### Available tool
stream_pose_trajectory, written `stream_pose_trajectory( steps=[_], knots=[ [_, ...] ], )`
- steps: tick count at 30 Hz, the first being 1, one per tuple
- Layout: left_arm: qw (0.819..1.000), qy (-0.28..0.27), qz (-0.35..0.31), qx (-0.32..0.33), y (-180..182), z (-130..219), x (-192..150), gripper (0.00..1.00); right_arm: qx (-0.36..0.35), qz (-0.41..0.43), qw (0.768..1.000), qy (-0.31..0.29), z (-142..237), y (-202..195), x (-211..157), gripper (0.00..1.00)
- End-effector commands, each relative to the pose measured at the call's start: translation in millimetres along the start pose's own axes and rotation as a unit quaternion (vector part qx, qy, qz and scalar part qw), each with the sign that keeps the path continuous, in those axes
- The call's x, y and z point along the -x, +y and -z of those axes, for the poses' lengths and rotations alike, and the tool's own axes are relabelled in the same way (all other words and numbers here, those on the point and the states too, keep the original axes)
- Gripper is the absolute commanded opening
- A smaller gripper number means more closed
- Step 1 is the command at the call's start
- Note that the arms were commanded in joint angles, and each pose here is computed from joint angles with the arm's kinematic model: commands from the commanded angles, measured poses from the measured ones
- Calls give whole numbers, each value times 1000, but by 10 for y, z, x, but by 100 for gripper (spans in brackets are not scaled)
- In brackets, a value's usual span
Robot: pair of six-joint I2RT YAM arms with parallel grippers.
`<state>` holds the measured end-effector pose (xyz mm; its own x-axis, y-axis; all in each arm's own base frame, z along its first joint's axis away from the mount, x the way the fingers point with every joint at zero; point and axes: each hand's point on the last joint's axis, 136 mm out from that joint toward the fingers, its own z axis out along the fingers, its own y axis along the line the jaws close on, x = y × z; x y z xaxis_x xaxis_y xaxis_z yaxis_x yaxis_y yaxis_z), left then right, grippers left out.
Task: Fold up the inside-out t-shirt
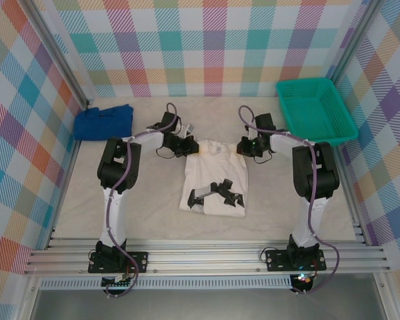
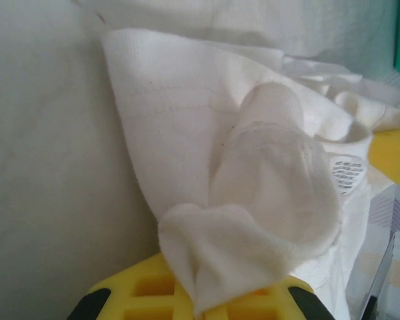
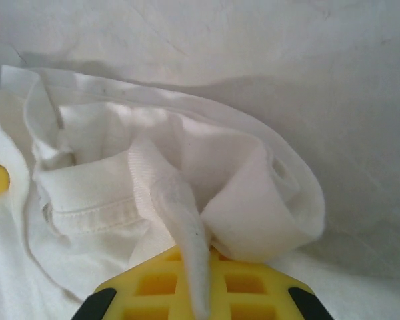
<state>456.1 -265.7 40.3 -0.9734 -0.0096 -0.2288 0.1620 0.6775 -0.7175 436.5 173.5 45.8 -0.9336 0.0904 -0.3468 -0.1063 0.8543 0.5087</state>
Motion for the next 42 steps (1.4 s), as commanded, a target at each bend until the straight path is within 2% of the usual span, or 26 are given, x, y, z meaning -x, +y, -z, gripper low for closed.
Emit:
stream_pose_trajectory(
  steps=[1,6,12,15,18,22,26,34,38,42],
  knots=[
    [997,-65,-27,-34,-240,356,370,0,47,33,997,-57,205,260,362,0],
    [989,-130,-59,-47,-521,787,829,0,95,68,986,-118,581,640,946,0],
    [969,-207,-123,-58,-1083,1481,1336,0,143,147,957,-205,1357,1291,1619,0],
    [958,-229,-157,-70,-1365,1725,1404,0,160,181,942,-231,1666,1527,1713,0],
    [952,-237,-176,-79,-1490,1830,1336,0,177,207,932,-239,1830,1636,1601,0],
    [953,-222,-185,-94,-1472,1701,1033,0,195,228,925,-232,1809,1583,1207,0],
    [963,-185,-171,-98,-1299,1394,448,0,226,222,928,-197,1647,1452,631,0],
    [983,-110,-125,-74,-1017,1006,-789,1,227,134,957,-118,1386,1049,-471,0],
    [992,-74,-94,-47,-815,789,-1188,4,200,94,971,-86,1265,843,-777,0],
    [996,-74,-50,-28,-622,679,-1343,6,165,65,983,-55,1121,664,-883,0]
  ],
)
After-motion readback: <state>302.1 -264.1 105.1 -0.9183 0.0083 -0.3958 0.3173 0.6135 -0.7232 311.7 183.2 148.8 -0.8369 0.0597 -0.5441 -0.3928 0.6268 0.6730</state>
